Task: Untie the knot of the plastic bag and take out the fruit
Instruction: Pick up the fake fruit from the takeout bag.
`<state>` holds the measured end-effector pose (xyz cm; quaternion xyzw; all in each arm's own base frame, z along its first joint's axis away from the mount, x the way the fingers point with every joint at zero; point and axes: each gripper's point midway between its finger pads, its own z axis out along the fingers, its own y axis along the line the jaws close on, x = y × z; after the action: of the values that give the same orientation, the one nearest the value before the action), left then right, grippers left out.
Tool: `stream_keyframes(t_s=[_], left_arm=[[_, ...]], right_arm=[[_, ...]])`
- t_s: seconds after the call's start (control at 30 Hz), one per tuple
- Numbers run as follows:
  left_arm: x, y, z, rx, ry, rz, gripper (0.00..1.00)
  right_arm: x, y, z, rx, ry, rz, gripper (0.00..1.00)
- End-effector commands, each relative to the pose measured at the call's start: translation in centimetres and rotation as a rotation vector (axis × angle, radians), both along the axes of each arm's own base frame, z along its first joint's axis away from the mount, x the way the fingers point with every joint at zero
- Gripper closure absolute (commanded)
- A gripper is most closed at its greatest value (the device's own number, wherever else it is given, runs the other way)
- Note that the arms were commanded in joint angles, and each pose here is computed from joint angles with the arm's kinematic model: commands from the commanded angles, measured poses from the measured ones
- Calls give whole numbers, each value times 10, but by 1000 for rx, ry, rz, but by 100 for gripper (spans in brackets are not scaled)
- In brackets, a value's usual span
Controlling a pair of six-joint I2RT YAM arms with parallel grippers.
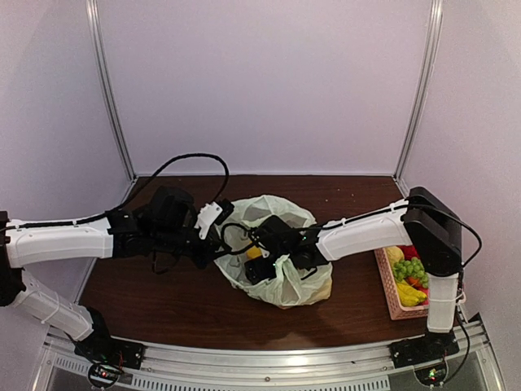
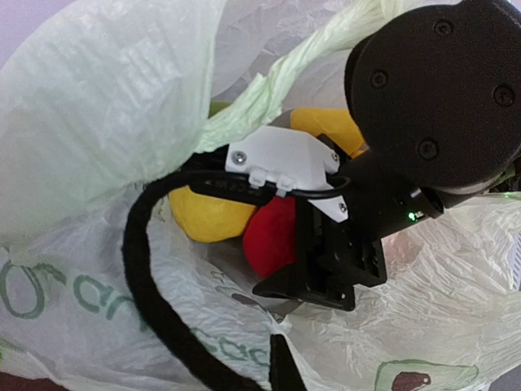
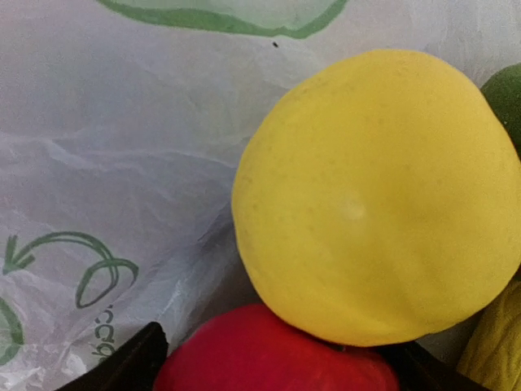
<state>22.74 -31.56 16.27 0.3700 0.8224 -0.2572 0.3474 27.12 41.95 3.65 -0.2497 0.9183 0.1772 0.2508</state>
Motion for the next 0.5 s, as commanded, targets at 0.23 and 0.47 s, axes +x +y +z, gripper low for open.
stream_keyframes(t_s=[0.23,0.47], left_arm=[[15,0,13,-7,-56,27,100],[30,13,17,-36,-49,74,100]], right_arm=[[1,-1,41,89,-84,0,29],[0,-23,84,140,-221,-26,30]])
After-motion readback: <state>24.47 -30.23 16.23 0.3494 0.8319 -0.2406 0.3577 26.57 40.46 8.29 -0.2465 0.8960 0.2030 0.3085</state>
